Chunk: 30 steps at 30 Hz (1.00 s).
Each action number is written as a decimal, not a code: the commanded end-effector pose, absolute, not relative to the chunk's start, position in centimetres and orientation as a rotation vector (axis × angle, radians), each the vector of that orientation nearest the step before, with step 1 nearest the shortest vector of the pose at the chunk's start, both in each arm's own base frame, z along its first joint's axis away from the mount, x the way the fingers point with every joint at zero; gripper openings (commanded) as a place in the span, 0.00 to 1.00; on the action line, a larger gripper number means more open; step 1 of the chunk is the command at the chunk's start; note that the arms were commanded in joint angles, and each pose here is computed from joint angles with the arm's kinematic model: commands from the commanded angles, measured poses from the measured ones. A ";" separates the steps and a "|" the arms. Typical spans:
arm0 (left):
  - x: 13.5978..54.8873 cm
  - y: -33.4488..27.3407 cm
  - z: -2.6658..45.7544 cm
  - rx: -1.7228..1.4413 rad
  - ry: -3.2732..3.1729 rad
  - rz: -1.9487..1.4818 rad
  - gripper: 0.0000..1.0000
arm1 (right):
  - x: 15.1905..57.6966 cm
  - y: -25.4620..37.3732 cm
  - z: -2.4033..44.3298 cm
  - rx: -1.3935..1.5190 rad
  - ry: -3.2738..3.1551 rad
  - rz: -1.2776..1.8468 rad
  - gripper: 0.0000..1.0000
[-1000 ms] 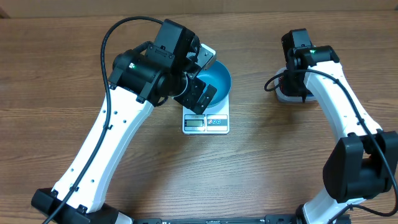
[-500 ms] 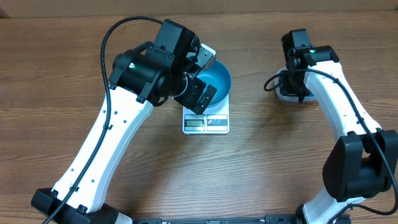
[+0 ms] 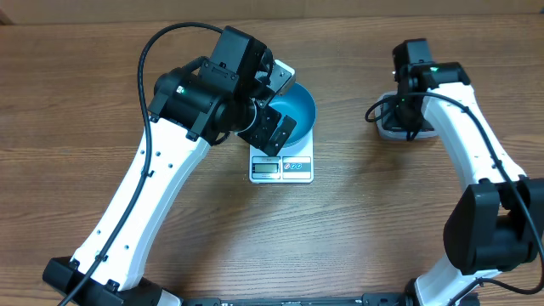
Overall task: Scoop item into bowl and weigh 150g on scale
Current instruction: 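Drag the scoop through the red beans with the right gripper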
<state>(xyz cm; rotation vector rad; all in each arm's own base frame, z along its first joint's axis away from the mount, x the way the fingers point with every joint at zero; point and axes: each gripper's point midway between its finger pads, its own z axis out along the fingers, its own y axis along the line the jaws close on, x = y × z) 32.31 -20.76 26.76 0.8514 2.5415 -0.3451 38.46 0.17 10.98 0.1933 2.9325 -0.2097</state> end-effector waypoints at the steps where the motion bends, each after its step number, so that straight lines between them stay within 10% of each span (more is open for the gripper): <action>1: 32.4 -20.9 26.2 0.879 2.547 -0.352 0.99 | 39.0 1.0 11.1 0.234 2.941 -0.016 0.04; 30: 32.4 -20.9 26.2 0.879 2.546 -0.352 0.99 | 38.7 -0.7 12.6 0.493 2.867 0.638 0.04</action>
